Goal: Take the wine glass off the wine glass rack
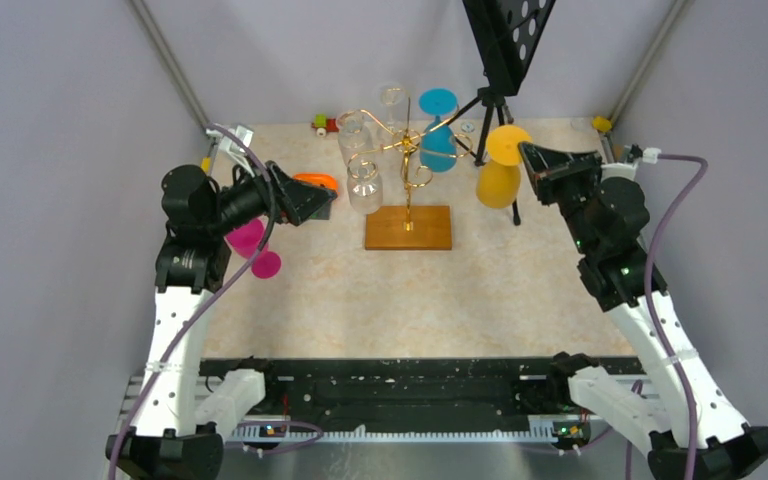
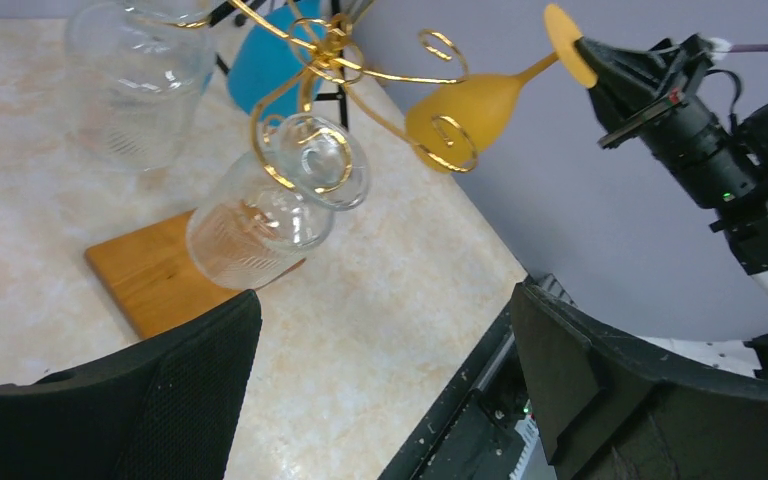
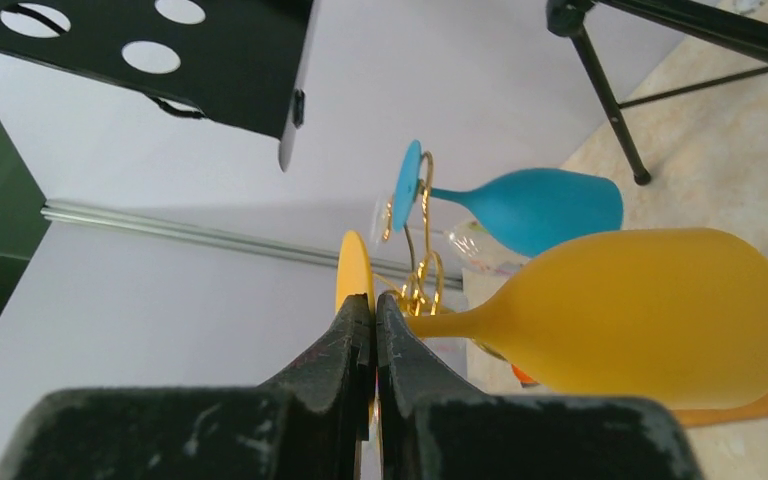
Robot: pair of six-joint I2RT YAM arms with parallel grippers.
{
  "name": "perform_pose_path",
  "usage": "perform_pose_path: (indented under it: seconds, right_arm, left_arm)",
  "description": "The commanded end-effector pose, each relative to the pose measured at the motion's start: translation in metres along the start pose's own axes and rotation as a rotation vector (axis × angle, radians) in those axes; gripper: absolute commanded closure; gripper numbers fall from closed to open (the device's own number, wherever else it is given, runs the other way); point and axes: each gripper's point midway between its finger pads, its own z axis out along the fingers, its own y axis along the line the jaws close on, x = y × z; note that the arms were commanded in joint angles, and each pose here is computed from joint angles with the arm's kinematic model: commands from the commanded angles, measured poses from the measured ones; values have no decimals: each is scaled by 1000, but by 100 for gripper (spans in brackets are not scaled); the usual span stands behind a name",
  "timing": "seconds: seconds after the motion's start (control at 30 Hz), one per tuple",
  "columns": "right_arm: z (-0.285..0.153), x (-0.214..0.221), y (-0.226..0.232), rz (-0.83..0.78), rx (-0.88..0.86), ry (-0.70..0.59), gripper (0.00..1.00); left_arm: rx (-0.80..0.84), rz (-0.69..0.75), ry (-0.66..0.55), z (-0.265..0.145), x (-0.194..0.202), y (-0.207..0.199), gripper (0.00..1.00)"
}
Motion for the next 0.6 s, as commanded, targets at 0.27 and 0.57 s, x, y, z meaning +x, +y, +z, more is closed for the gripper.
perform_pose_path:
  seconds: [0.27, 0.57]
  right_arm:
    - [-87, 21, -12, 180, -51, 153, 100]
    - [-155, 19, 81, 285, -520, 296, 100]
  left_arm:
    - [220, -130, 90, 45, 38, -63, 3]
    - [395, -362, 54, 47, 49, -107, 5]
